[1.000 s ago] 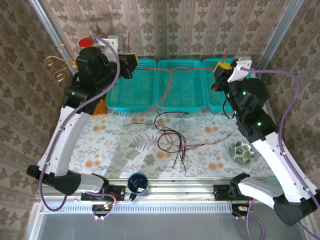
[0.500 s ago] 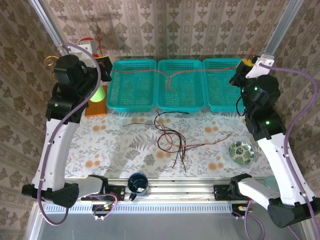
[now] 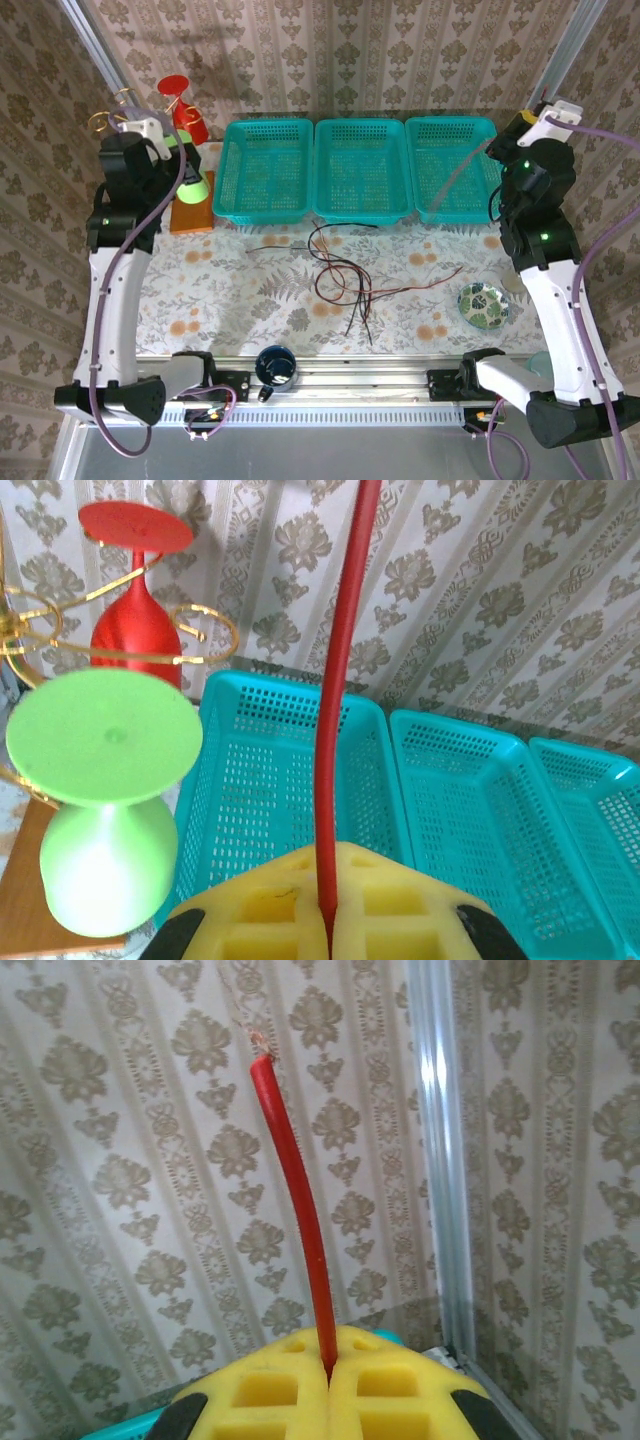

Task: Untangle the cables

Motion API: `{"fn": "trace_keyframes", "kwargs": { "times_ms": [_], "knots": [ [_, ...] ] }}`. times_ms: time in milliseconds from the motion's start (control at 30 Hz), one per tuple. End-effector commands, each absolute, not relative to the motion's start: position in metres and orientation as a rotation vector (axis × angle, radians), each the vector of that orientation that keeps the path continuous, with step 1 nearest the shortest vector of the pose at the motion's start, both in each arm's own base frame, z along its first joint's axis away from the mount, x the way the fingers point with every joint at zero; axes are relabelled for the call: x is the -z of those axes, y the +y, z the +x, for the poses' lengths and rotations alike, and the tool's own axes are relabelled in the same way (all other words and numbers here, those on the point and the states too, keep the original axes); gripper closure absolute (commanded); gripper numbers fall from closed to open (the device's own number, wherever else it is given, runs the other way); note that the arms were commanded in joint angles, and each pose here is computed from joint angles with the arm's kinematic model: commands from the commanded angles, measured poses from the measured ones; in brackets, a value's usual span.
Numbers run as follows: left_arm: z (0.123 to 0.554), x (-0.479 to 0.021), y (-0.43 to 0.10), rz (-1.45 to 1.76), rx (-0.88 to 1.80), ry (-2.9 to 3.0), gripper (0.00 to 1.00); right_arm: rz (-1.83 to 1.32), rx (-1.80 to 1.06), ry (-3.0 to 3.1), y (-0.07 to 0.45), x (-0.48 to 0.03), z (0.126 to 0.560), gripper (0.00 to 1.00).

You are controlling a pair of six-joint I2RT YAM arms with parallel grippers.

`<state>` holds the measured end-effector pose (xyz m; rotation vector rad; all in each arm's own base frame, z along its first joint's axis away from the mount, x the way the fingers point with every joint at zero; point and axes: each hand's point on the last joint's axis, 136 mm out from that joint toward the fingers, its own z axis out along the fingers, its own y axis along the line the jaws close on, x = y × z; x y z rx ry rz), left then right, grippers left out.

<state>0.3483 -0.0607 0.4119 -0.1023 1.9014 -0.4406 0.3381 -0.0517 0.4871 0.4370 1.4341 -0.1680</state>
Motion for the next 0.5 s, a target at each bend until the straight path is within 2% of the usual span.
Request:
{"fn": "trace_keyframes", "kwargs": {
  "times_ms": [0, 200, 467],
  "knots": [
    [0.337, -0.411, -0.072, -0.094, 0.547, 1.886, 1.0, 0.421, 0.13, 1.409, -0.051, -0.492, 0.34, 1.0],
    [0.334, -0.386, -0.101, -0.047, 0.658, 1.936, 1.0, 0.286, 0.096, 1.36, -0.034, -0.522, 0.348, 1.0],
    [0.33, -0.36, -0.12, -0.028, 0.681, 1.978, 1.0, 0.219, 0.112, 1.242, -0.03, -0.595, 0.361, 1.0]
  ]
}}
